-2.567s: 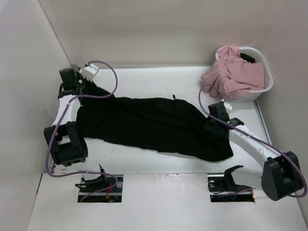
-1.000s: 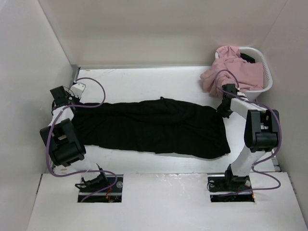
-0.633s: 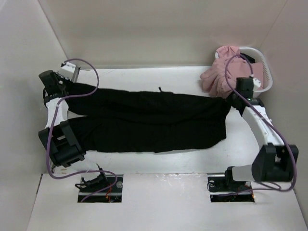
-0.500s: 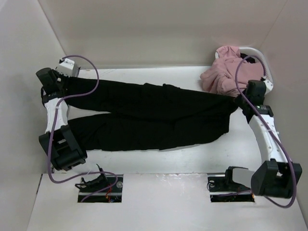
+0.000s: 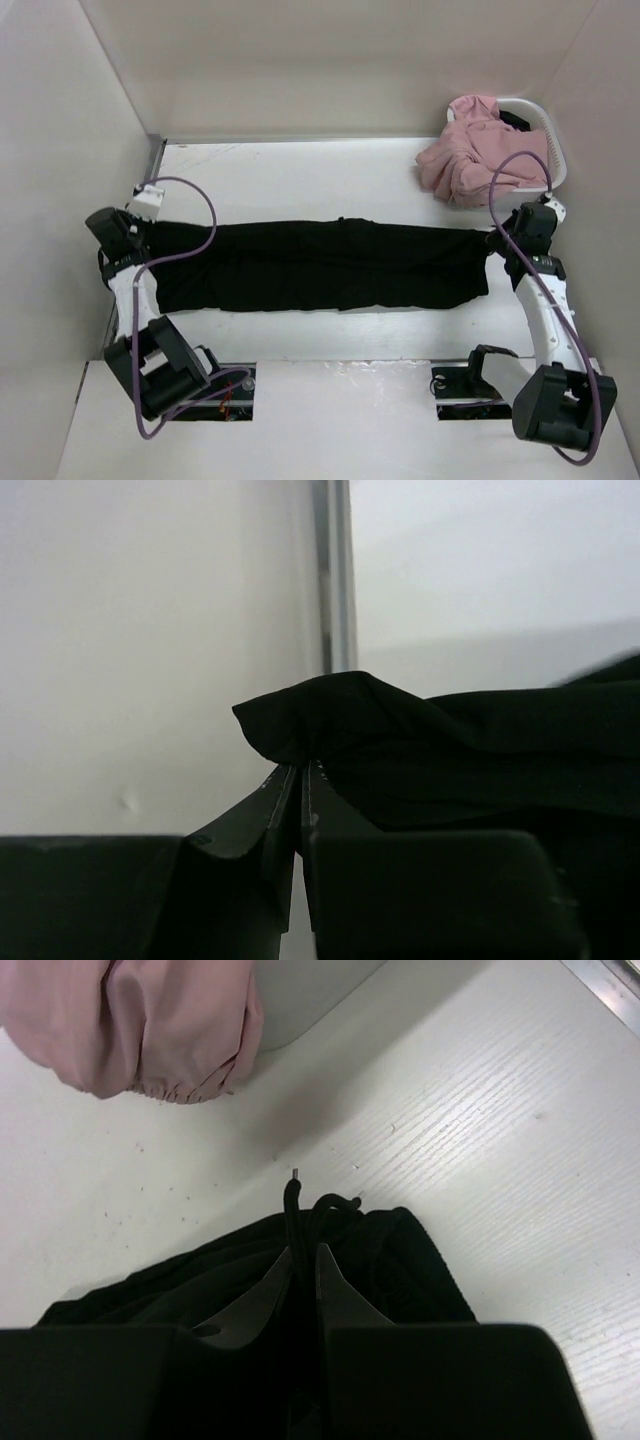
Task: Fold and stack the trousers
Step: Fold the trousers
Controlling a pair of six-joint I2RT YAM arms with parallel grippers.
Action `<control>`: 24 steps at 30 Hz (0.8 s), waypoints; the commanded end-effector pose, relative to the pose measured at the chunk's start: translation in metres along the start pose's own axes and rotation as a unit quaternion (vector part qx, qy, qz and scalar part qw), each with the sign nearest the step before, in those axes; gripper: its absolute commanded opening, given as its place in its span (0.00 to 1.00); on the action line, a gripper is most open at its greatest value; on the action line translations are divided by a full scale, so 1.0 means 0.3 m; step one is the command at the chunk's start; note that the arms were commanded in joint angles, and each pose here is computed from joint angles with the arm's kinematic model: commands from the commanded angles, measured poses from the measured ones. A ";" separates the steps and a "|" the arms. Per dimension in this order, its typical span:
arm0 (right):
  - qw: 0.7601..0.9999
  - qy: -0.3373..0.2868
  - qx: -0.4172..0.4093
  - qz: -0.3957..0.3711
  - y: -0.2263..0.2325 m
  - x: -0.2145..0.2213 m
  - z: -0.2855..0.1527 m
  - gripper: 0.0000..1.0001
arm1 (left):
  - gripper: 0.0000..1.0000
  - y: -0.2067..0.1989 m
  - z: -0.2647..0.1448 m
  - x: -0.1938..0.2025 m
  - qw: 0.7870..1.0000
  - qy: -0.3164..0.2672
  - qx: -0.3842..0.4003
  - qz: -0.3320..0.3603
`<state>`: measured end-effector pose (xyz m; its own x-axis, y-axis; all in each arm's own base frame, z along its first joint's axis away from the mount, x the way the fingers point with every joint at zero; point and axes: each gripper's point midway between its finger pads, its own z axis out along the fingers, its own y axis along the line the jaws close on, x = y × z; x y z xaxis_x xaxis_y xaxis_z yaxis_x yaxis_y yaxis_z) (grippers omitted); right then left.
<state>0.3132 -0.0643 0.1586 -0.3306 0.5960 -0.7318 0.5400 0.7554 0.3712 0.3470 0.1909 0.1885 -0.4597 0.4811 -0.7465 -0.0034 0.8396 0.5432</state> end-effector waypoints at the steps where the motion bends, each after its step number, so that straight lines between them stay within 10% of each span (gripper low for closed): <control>1: 0.997 -0.045 -0.058 0.001 0.072 -0.033 -0.021 0.00 | 0.04 -0.021 -0.052 0.075 1.000 0.000 -0.013 0.007; 8: 0.997 -0.036 -0.065 0.010 0.083 -0.014 -0.024 0.00 | 0.03 -0.034 -0.049 0.082 1.000 -0.012 -0.012 -0.006; 19: 0.991 -0.076 -0.105 0.025 0.275 -0.256 -0.036 0.00 | 0.02 0.306 0.039 -0.390 0.988 -0.122 -0.097 -0.007; 24: 0.997 -0.026 -0.059 0.044 0.160 -0.118 -0.061 0.00 | 0.02 0.158 -0.013 -0.248 0.995 -0.080 -0.035 0.042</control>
<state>0.3559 -0.0388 0.2188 -0.2595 0.6152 -0.7444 0.4147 0.7671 0.4894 0.3983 0.2026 0.2904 -0.2790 0.5506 -0.7868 -0.1078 0.7962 0.5954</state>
